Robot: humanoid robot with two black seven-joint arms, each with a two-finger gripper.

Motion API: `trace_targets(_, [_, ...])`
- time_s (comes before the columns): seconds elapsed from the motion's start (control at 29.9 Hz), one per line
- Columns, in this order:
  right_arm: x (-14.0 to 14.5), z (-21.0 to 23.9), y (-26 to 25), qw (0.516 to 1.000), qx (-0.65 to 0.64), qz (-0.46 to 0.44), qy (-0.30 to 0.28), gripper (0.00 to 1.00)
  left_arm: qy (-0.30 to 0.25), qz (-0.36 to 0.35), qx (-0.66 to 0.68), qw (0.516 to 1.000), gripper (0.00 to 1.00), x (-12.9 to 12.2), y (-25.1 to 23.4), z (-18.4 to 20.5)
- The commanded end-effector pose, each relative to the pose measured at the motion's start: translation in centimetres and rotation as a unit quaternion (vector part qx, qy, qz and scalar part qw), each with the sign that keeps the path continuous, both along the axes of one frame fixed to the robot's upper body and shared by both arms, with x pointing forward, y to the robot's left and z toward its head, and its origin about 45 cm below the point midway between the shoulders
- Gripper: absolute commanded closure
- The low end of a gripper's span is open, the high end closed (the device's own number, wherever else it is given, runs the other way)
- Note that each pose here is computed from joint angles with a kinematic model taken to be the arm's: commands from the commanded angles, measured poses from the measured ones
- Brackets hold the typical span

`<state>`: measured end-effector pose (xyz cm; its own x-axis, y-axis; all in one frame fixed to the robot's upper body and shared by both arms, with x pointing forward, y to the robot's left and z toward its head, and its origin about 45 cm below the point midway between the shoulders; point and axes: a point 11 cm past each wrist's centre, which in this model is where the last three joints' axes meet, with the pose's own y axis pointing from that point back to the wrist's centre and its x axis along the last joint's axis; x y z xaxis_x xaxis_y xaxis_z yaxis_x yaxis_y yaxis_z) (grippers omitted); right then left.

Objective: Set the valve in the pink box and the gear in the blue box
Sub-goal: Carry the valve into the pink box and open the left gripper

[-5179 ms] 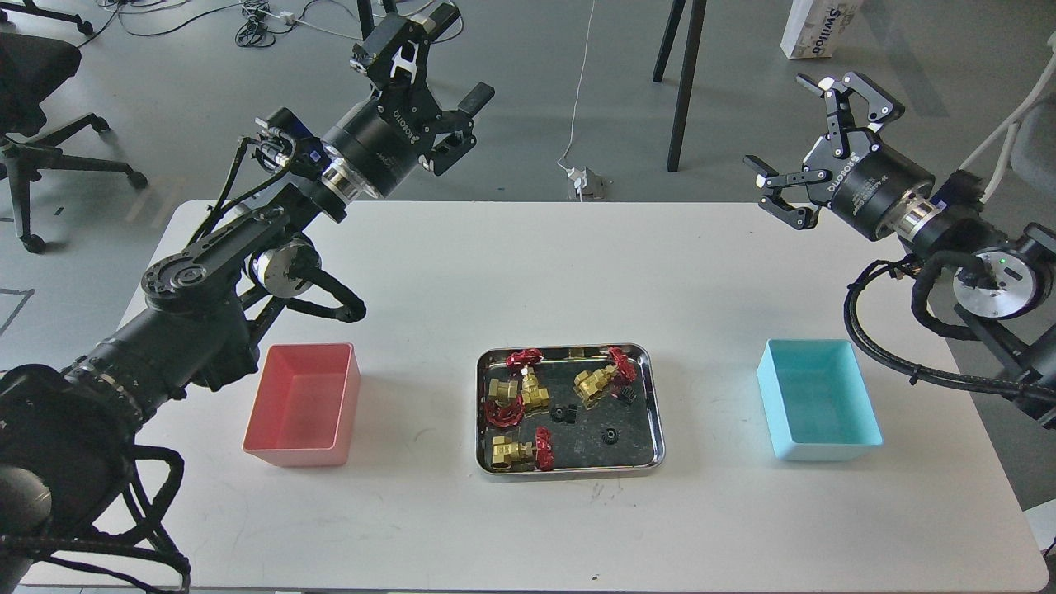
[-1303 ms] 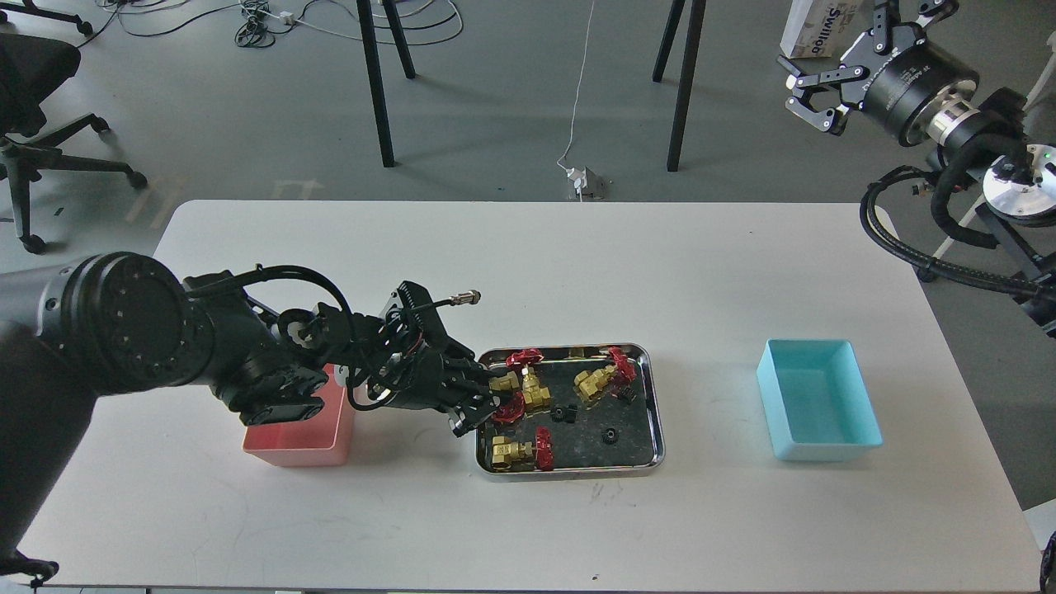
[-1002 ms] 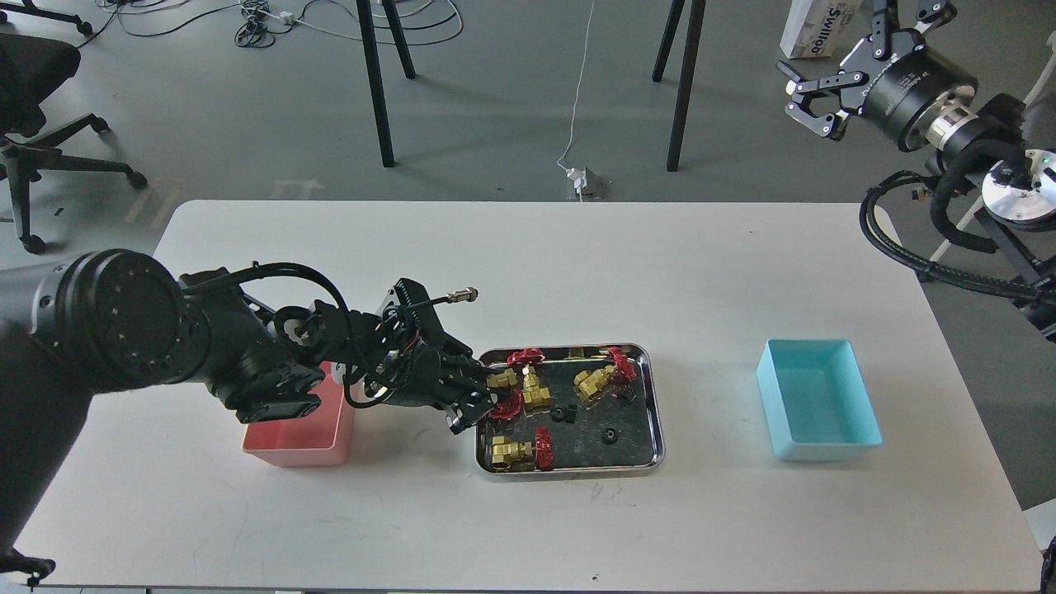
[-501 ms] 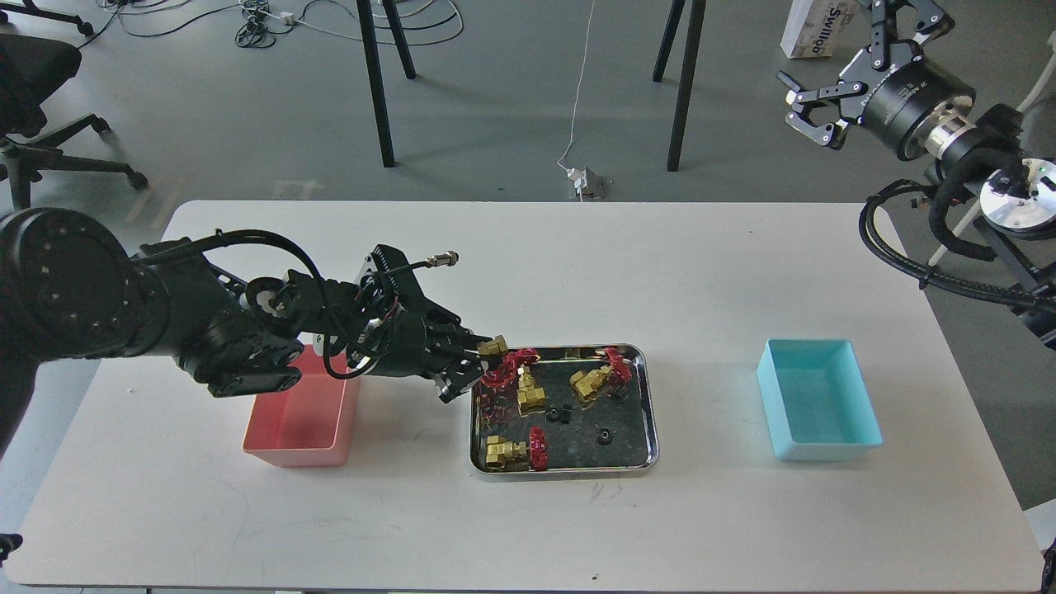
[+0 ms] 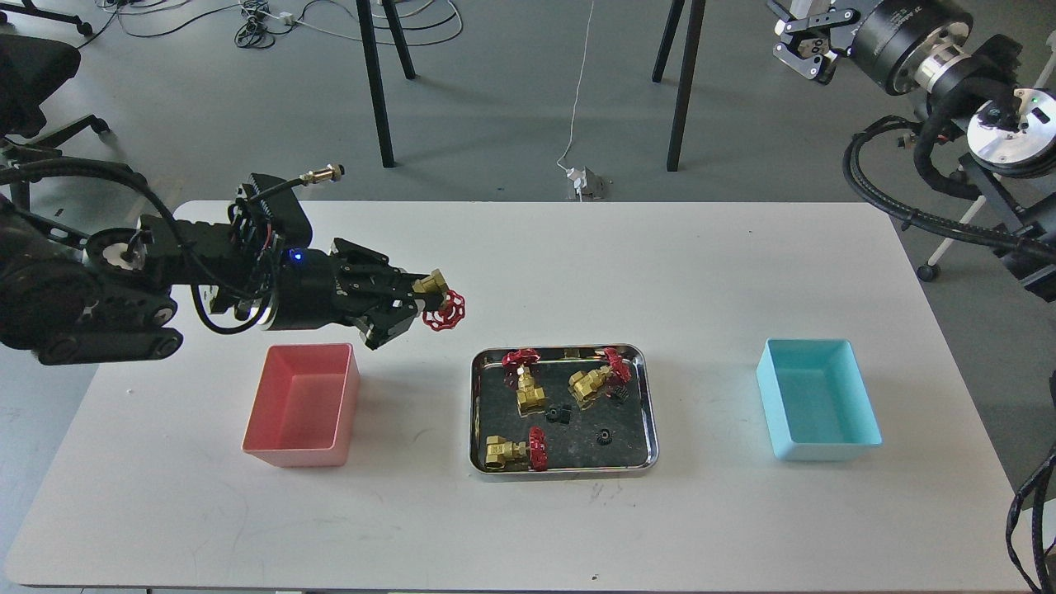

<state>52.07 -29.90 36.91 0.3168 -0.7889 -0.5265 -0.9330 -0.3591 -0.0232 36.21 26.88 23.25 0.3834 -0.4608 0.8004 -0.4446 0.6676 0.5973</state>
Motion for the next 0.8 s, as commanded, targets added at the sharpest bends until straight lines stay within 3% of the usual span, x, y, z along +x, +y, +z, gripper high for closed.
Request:
trace_targets(0.0, [0.3,0.1,0.4,1.0,-0.003,-0.009,0.015,0.01,-0.01,0.022,0.021,0.999,0.82,-1.1,4.6,0.4])
trace_targets(0.17, [0.4,0.4,-0.2,1.0,-0.006,-0.015,0.015,0.01,0.014,0.056,0.04,0.998,0.82,-4.3,9.5,-1.8])
trace_targets(0.3, [0.5,1.1,-0.3,1.0,-0.007,-0.022,0.012,0.01,0.026,0.072,0.042,0.996,0.82,-5.3,10.9,-3.3])
trace_targets(0.77, [0.5,1.2,-0.4,0.999,-0.009,-0.03,0.017,0.01,0.043,0.111,0.054,0.991,0.82,-6.3,13.4,-7.8])
